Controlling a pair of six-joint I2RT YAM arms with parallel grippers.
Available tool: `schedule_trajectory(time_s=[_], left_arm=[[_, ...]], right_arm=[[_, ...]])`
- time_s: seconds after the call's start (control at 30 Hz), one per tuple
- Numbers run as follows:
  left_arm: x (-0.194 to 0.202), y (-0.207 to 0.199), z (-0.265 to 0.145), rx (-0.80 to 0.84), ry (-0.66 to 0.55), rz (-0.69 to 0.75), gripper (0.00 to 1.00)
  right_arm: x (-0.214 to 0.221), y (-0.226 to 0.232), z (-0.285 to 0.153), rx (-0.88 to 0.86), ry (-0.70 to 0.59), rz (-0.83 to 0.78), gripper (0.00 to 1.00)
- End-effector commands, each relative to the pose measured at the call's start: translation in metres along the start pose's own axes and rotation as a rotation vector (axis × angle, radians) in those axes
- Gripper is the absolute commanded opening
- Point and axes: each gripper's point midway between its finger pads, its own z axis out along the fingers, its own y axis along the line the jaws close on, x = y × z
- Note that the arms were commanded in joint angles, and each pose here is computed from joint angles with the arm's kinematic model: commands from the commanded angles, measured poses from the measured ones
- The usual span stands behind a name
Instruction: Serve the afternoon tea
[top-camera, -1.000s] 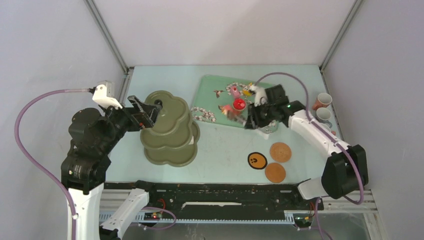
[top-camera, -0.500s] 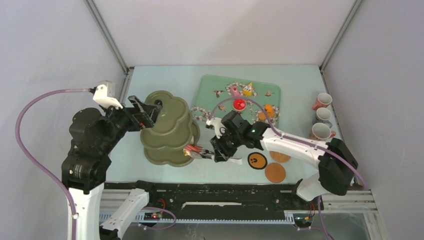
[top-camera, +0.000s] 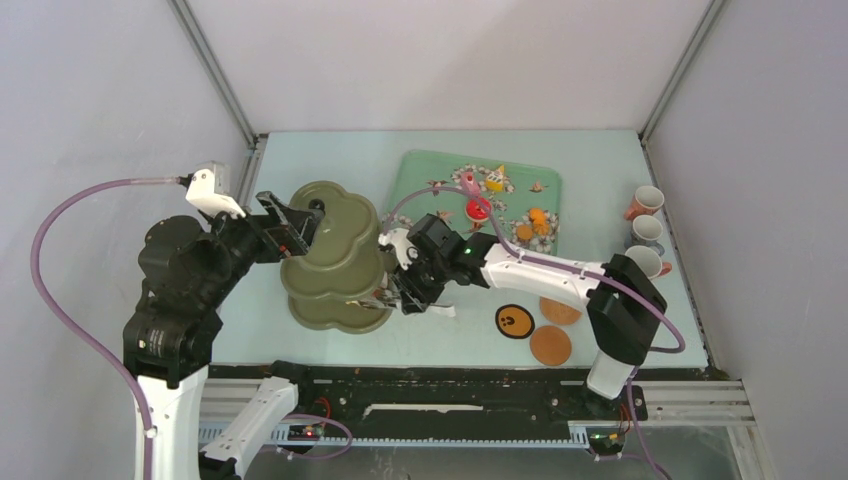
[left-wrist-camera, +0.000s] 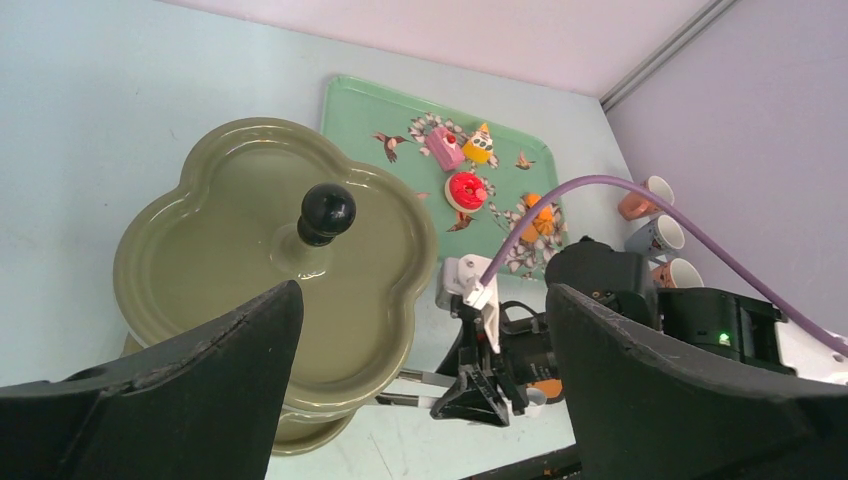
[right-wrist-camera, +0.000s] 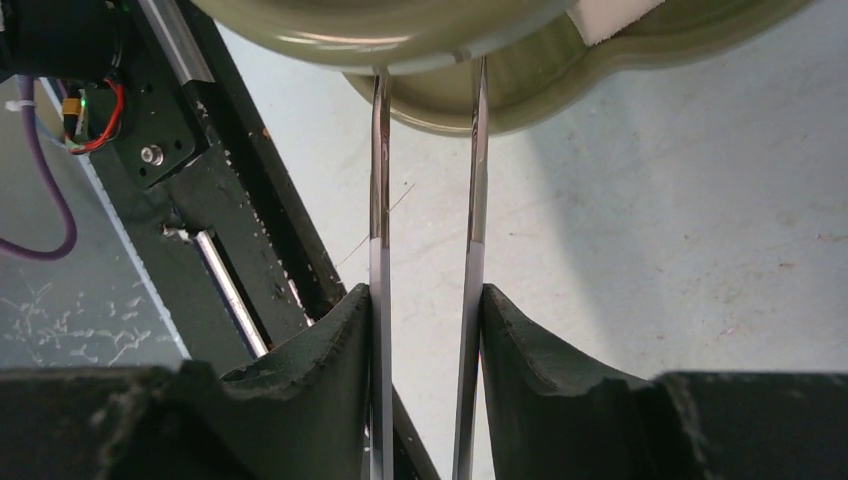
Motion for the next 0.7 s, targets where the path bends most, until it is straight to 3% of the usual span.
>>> schedule_trajectory(time_s=[0.0, 0.23, 0.67], left_arm=[[-0.008, -0.006, -0.004, 0.026, -0.033, 0.017, 0.98], [-0.008, -0.006, -0.004, 0.024, -0.031, 0.018, 0.98], [-0.006, -0.006, -0.003, 0.027, -0.026, 0.016, 0.98]], right_arm=[[-0.021, 0.003, 0.004, 0.02, -0.036, -0.067, 0.25], [-0.018, -0.006, 0.01, 0.08, -0.021, -0.079, 0.38], [-0.017, 0.006, 0.0, 0.062, -0.019, -0.112, 0.49]])
